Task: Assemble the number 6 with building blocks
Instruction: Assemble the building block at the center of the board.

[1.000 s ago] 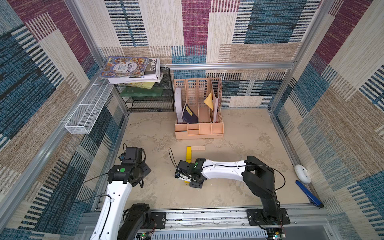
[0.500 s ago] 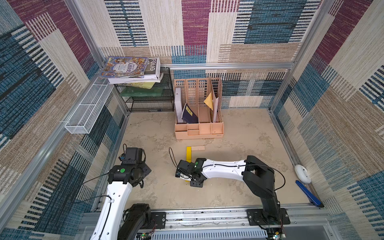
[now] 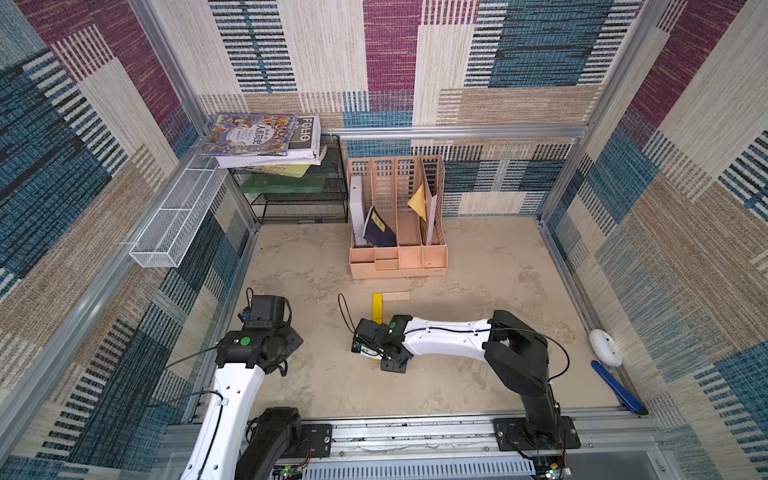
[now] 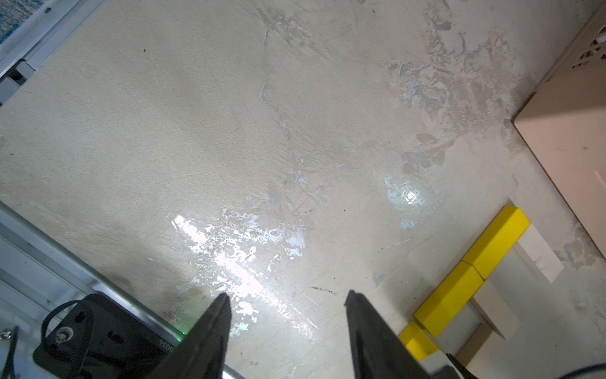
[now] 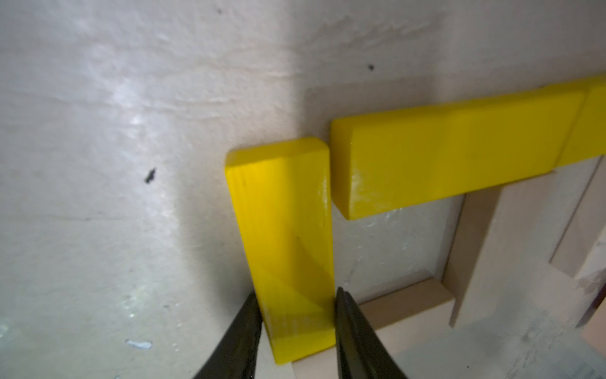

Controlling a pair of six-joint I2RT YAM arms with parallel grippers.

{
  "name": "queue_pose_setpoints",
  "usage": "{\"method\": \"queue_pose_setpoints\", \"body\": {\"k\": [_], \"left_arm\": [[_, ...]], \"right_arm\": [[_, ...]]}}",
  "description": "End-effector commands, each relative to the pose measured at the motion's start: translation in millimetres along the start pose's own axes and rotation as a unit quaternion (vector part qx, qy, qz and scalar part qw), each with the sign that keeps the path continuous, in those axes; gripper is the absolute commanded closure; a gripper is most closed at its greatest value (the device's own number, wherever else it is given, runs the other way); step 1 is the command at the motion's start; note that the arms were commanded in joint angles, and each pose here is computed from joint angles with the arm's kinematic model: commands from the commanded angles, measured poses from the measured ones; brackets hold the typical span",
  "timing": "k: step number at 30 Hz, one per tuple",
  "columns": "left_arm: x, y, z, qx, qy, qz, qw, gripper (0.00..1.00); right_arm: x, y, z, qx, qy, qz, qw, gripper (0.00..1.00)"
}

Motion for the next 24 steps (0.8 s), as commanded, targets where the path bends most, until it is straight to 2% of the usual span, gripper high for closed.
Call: {"method": "queue_pose_setpoints", "body": {"k": [1,12,24], "left_arm": [[0.1,-0.4,0.6,-0.001,-0.002,-0.001,1.0,0.4],[0.2,-1.4,0.6,0.0,-0.002,-0.005,1.0,0.4],[-1.1,-2.3,1.0,0.0,-0.003,-0.01,1.0,0.4]], "right_arm": [[2.4,-2.7,-4.4,0.001,0.02,-0.011,1.0,0.58],[3.5,-5.6,-2.7,0.006,0.024,-0.013,1.0,0.55],[1.5,-12.2,-2.0,0.026,0.019,-0.009,0.999,0.56]]}}
Point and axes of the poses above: each gripper's point midway between its finger pads, its own x axis out along the fingers, its own y axis along the line the jaws close on, z = x × y, the point moved 6 cm from there along -x, back along the fingers, and after that the axes turned 11 degrees about -x, right-handed, at the moved point
